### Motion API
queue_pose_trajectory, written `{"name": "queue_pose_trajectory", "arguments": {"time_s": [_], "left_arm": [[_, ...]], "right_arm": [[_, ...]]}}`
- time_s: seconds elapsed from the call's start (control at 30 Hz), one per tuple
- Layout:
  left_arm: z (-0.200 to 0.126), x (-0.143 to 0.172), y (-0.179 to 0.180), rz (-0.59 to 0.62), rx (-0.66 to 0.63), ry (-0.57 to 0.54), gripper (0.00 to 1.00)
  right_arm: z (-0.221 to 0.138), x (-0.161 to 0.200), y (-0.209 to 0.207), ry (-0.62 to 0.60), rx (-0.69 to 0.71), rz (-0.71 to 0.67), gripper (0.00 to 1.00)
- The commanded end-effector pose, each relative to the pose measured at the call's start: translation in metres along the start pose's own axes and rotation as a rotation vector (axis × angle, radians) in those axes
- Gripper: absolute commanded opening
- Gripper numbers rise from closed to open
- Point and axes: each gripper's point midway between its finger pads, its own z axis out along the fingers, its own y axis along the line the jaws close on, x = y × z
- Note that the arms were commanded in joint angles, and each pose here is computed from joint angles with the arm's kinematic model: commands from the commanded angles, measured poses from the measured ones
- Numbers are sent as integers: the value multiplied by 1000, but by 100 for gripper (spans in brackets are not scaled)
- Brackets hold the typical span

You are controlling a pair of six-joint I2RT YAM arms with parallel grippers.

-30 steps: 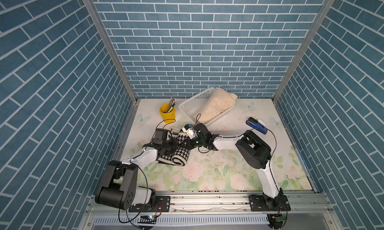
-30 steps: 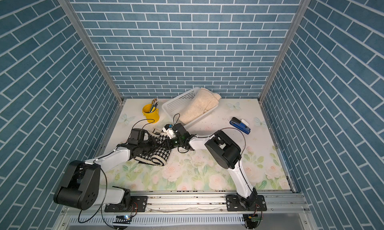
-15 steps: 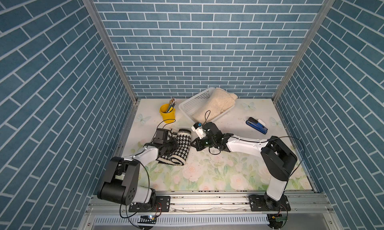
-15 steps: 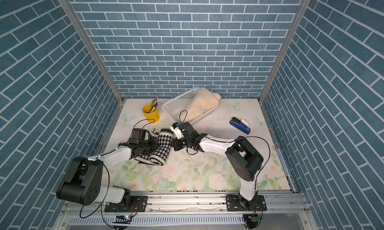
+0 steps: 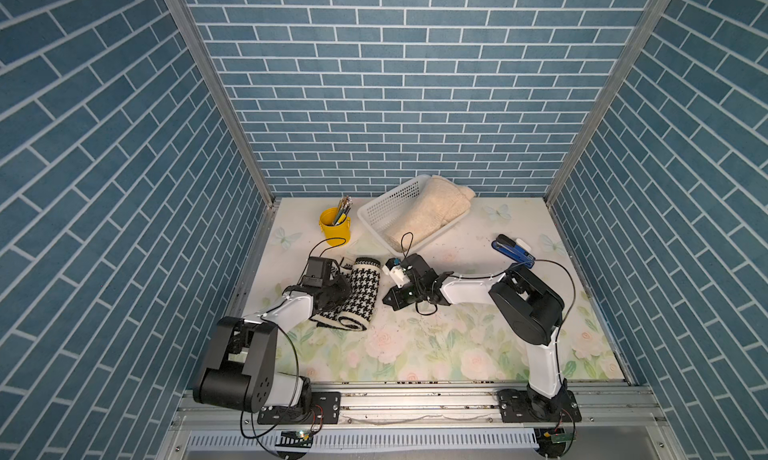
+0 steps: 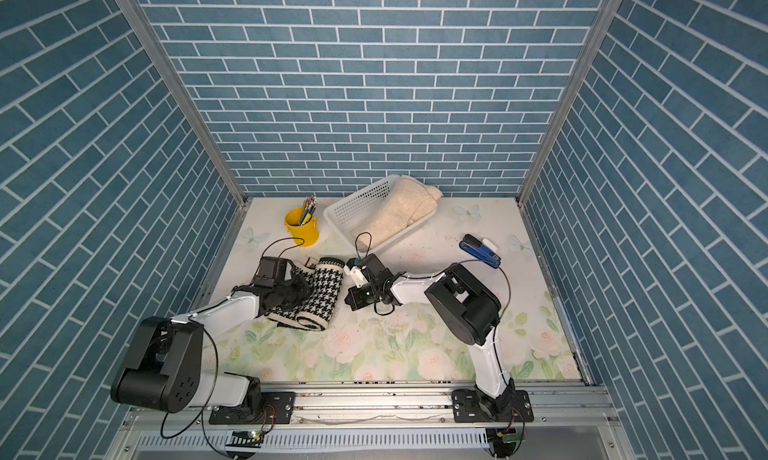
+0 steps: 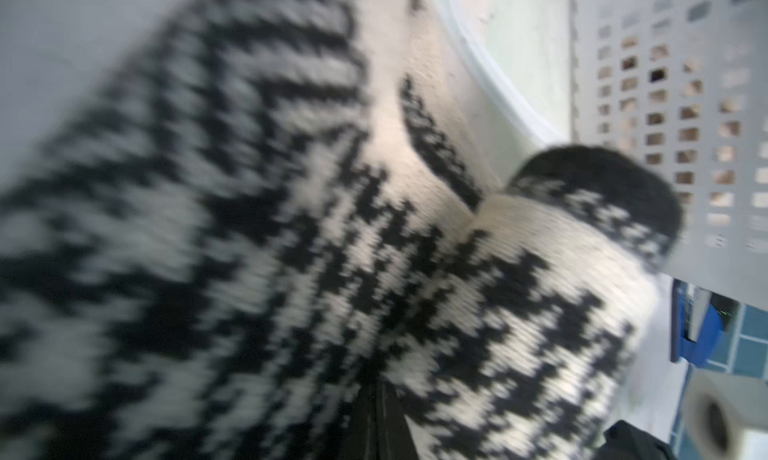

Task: Roll up the scarf and place it into the basket
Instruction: Roll the scarf at the center of the board.

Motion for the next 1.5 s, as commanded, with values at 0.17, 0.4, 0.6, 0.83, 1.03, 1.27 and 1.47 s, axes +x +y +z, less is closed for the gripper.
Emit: {"name": "queue_pose_trajectory", "arguments": {"time_s": [0.17,0.4,0.6,0.83,1.03,1.27,1.47], "left_arm": [[14,28,40,-30,-101,87,5],[22,42,9,16,-45,98,5],[44,83,-36,86,0,171,4],[55,153,-88,135,67,300,4],[48,146,-109,134,57,285,4],[58,93,-110,174,-9,248,9],[46,55,-103,158,-22,192,10]], "right_arm": [[16,-20,45,-53,-190,-52,0],[-3,-13,50,-82,-189,-54,0],[-25,-7,53,-115,-174,-53,0],[-74,18,50,-139,-97,-40,0],[-100,29,44,-123,-5,-54,0],[-92,32,37,-81,25,-55,0],[-86,20,34,-76,45,-74,0]]}}
